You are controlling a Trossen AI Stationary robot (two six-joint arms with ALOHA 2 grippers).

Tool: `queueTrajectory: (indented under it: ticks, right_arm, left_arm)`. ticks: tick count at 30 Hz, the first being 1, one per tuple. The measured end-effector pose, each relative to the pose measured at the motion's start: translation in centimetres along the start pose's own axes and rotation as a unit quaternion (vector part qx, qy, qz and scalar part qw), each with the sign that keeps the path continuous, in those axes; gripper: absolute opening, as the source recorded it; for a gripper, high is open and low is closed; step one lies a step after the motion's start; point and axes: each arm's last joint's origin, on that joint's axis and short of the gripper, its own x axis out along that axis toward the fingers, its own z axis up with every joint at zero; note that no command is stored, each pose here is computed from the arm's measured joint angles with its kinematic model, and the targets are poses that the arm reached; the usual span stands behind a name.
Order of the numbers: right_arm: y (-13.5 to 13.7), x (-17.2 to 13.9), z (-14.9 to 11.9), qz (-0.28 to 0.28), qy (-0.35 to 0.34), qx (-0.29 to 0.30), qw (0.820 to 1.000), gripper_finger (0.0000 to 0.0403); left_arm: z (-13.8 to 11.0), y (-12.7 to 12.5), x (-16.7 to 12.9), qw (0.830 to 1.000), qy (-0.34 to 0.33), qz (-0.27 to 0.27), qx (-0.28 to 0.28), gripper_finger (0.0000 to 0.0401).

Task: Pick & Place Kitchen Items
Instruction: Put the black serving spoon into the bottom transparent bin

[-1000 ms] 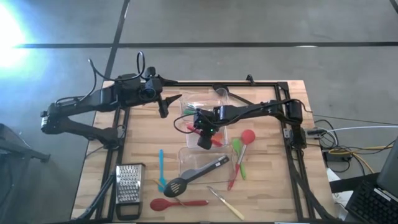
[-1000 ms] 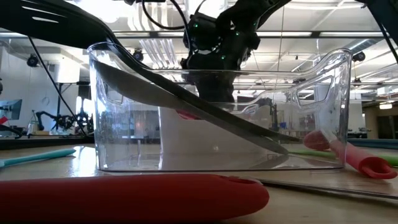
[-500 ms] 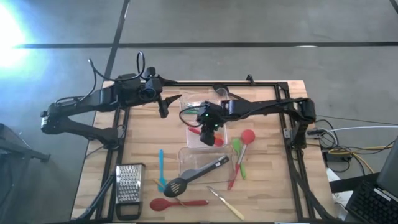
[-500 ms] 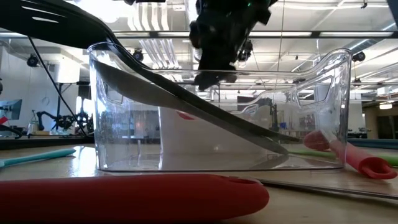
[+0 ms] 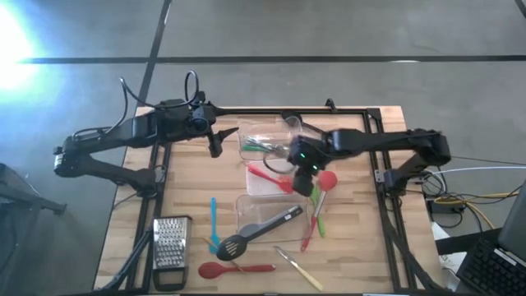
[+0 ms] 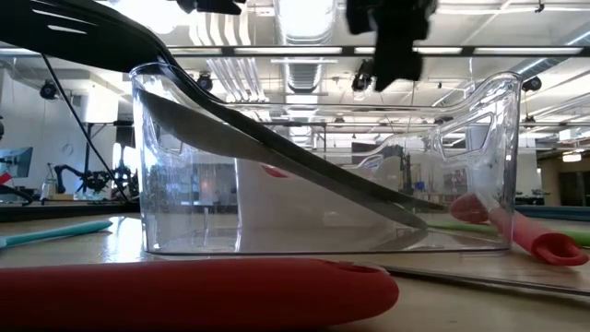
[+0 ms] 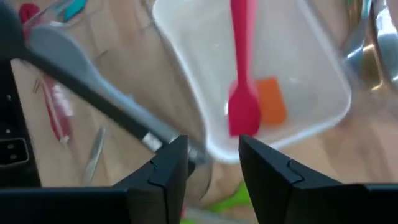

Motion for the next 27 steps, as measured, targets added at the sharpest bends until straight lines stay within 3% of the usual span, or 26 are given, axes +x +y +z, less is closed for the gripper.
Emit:
queueTrajectory:
  ticks: [4,7,14,17,22,27]
  right_arm:
    - [1.2,-1.3,-3.7,-0.024,-0.011,0.035,0.999,0.0125]
    - [1.4,-3.0,-6.2,-0.057,-0.061,0.061,0.995,0.0119]
    - [-1.2,-4.5,-10.6,-0.164,-0.175,0.104,0.965,0.0122]
    - [-3.5,-4.0,-11.3,-0.232,-0.193,0.101,0.948,0.0122]
    - [-7.6,-3.0,-10.7,-0.293,-0.154,0.109,0.937,0.0123]
    - [-12.6,-2.4,-9.0,-0.232,-0.107,0.131,0.958,0.0122]
  left_arm:
    - [-0.1,0.0,0.0,1.000,0.003,0.000,0.002,0.0259]
    - [0.0,0.0,0.0,1.000,0.001,0.000,0.003,0.0259]
    - [0.0,0.0,0.0,1.000,0.000,0.000,0.003,0.0259]
    - [0.0,0.0,0.0,1.000,-0.002,0.001,0.003,0.0259]
    - [0.1,0.0,0.0,1.000,-0.003,0.001,-0.001,0.0259]
    - [0.1,0.0,0.0,1.000,-0.004,0.001,-0.004,0.0259]
